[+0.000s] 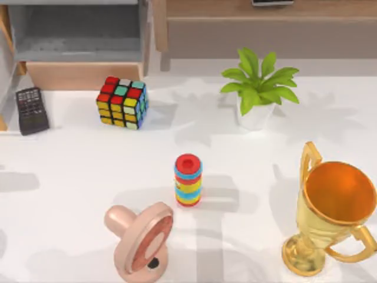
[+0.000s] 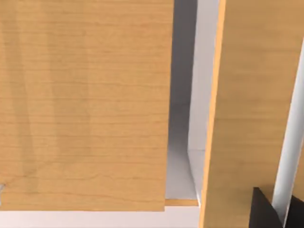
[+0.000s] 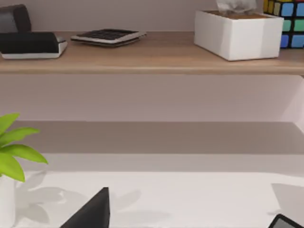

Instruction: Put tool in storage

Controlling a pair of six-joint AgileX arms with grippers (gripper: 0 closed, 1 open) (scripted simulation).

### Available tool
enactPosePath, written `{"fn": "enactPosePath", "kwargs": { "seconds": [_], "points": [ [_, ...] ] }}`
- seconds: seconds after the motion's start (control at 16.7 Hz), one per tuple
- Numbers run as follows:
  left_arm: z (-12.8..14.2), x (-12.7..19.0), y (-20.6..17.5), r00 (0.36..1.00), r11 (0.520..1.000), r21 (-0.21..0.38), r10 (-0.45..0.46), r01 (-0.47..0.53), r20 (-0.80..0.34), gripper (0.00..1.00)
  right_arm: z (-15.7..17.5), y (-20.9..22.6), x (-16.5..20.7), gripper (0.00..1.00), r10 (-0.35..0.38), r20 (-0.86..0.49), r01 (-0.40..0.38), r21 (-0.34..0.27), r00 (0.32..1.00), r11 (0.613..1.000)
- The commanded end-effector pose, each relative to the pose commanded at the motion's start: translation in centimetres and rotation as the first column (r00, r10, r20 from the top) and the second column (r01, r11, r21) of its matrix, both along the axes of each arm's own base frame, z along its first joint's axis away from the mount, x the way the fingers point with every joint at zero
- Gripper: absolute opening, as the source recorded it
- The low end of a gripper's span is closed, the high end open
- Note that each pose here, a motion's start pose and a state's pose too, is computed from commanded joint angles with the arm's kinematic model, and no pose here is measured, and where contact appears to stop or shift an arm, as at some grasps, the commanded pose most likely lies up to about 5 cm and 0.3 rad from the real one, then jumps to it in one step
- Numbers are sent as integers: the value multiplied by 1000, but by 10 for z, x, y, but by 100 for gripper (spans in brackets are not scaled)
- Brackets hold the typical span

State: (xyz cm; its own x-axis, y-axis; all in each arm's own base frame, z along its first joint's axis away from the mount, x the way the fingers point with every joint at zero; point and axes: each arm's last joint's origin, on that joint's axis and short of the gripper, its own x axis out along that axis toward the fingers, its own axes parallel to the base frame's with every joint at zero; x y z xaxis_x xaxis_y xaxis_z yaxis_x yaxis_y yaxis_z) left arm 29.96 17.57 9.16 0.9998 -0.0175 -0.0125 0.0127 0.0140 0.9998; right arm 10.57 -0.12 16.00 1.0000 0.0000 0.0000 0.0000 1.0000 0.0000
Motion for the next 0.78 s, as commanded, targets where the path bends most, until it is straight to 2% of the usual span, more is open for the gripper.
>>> {"fn": "enactPosePath", "kwargs": {
  "seconds": [0.18, 0.54, 0.78],
  "points": [
    [0, 22, -2, 1000, 1000, -1, 0, 0, -3, 0, 0, 0, 0, 100, 0, 0, 0, 0, 1000, 1000],
    [-2, 26, -2, 1000, 1000, -7, -1, 1, -11, 0, 0, 0, 0, 100, 0, 0, 0, 0, 1000, 1000],
    [-3, 57, -3, 1000, 1000, -6, -8, 8, -10, 0, 0, 0, 0, 100, 0, 0, 0, 0, 1000, 1000]
  ]
}}
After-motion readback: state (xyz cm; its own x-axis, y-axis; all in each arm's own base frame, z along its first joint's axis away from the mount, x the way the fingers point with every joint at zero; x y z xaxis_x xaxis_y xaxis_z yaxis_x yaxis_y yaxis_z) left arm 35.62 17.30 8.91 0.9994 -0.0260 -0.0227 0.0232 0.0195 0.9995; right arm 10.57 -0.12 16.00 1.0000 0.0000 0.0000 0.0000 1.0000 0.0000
